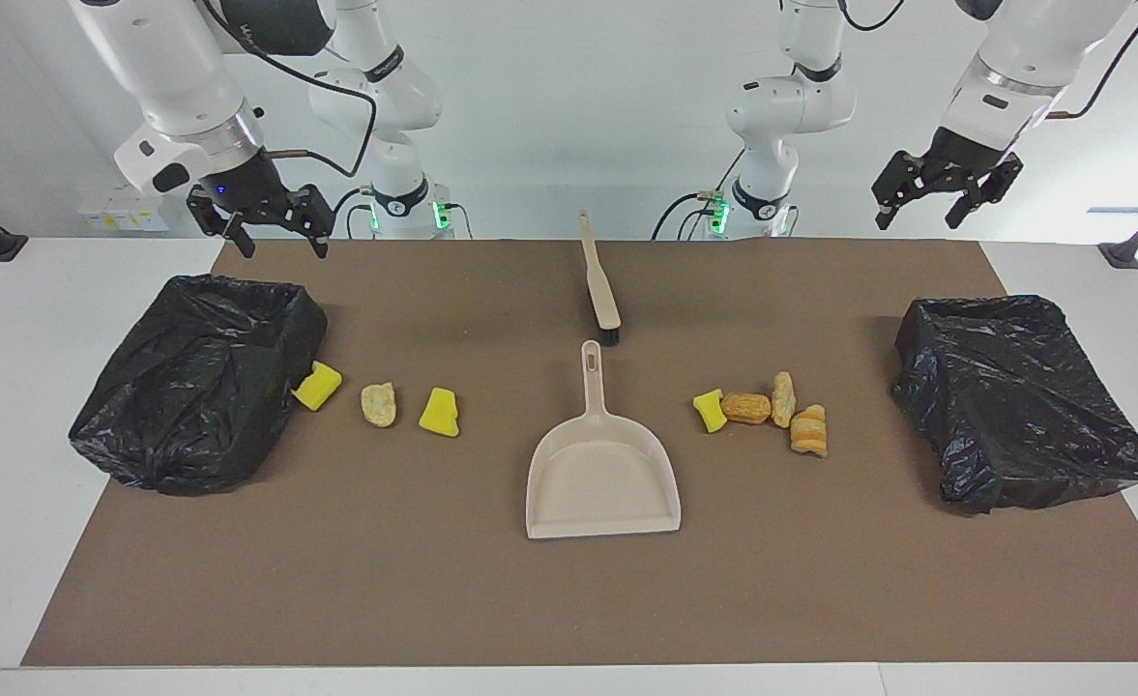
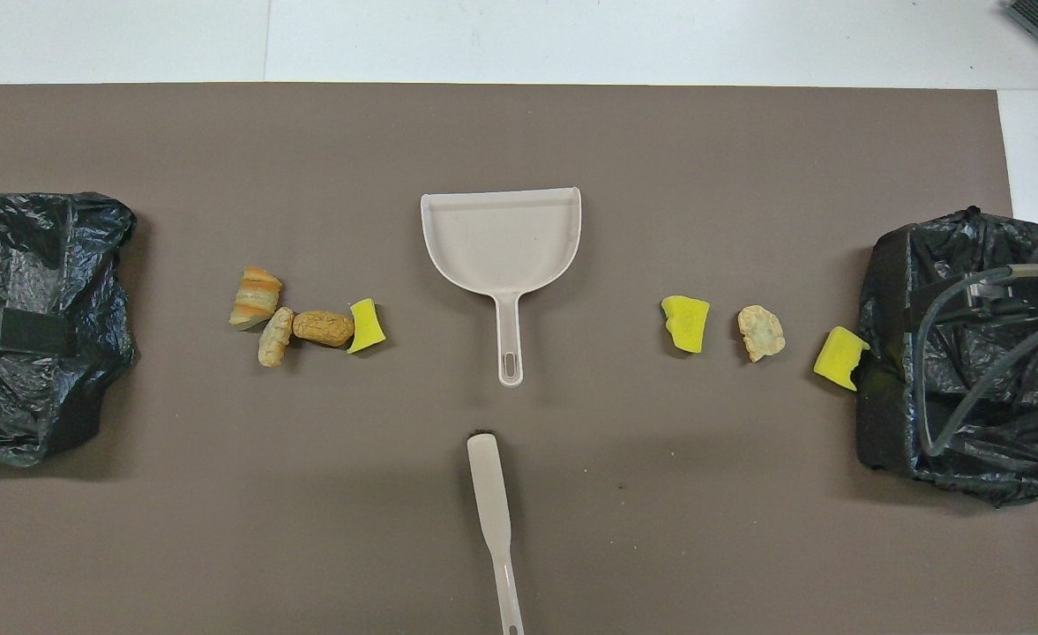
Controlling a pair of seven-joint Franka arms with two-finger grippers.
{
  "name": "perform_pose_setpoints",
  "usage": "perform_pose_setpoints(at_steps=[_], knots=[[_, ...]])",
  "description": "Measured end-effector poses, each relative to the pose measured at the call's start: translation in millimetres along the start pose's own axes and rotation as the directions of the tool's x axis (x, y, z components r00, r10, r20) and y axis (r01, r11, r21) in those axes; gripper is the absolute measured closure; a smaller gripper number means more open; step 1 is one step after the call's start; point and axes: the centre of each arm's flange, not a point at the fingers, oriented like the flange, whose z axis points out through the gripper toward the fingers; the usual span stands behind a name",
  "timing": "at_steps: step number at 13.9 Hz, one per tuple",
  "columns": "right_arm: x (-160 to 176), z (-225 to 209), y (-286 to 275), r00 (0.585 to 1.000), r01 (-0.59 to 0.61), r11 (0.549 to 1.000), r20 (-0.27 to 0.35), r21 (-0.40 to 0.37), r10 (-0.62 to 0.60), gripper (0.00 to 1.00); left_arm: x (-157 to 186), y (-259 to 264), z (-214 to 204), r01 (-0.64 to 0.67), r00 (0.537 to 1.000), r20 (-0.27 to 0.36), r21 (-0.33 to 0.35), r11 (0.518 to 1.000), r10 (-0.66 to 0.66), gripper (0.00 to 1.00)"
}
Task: Sweep and dump trash in bin
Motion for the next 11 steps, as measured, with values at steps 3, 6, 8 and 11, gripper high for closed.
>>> perform_pose_setpoints(at_steps=[3, 6, 8, 11], knots=[[-0.2, 0.1, -0.4, 1.000, 0.001, 1.000, 0.002, 0.000, -0.001, 0.00, 0.0, 0.0, 0.0, 0.000, 1.000, 0.000, 0.000, 1.000, 0.000, 0.00], [-0.6, 0.4, -2.5, 1.000, 0.006, 1.000, 0.005, 0.000, -0.006, 0.00, -0.1, 0.8, 0.0, -0.001, 1.000, 0.000, 0.000, 1.000, 0.001, 0.00], [-0.8, 0.9, -10.0, 1.000, 0.019, 1.000, 0.005, -0.001, -0.019, 0.00, -0.2, 2.9, 0.6, -0.005, 1.000, 0.001, 0.000, 1.000, 0.005, 0.00], [5.5, 11.6, -42.1, 0.997, 0.079, 0.997, 0.013, -0.004, -0.079, 0.00, -2.4, 16.7, 7.5, -0.025, 1.000, 0.017, 0.000, 1.000, 0.025, 0.00]])
